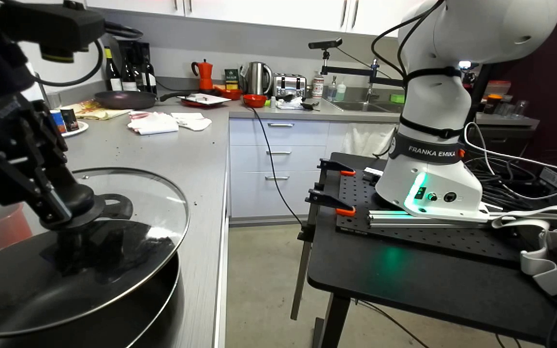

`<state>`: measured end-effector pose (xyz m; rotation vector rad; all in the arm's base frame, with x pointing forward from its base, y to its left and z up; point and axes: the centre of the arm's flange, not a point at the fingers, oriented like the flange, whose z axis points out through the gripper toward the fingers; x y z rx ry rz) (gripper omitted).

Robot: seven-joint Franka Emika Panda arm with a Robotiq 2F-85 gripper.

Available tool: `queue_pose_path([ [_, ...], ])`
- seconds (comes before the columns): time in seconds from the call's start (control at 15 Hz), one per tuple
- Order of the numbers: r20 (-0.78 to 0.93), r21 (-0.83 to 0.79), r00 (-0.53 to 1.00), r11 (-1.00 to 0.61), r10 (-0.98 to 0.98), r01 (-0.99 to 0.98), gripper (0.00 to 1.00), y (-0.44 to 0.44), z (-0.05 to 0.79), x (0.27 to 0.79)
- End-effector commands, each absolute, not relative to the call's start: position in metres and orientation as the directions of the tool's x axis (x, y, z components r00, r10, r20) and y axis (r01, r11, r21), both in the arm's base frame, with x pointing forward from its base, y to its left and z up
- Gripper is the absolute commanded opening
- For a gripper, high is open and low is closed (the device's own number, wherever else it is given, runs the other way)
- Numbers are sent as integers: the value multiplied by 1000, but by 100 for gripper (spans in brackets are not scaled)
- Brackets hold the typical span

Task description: Place the lid on the pot

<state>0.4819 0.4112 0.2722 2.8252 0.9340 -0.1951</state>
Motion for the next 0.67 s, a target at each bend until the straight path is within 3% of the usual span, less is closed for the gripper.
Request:
queue_pose_path([
  [0.0, -140, 107, 789, -783, 598, 612, 25, 434, 276, 501],
  [0.6, -125, 42, 787, -789, 604, 612, 25, 451, 255, 517],
])
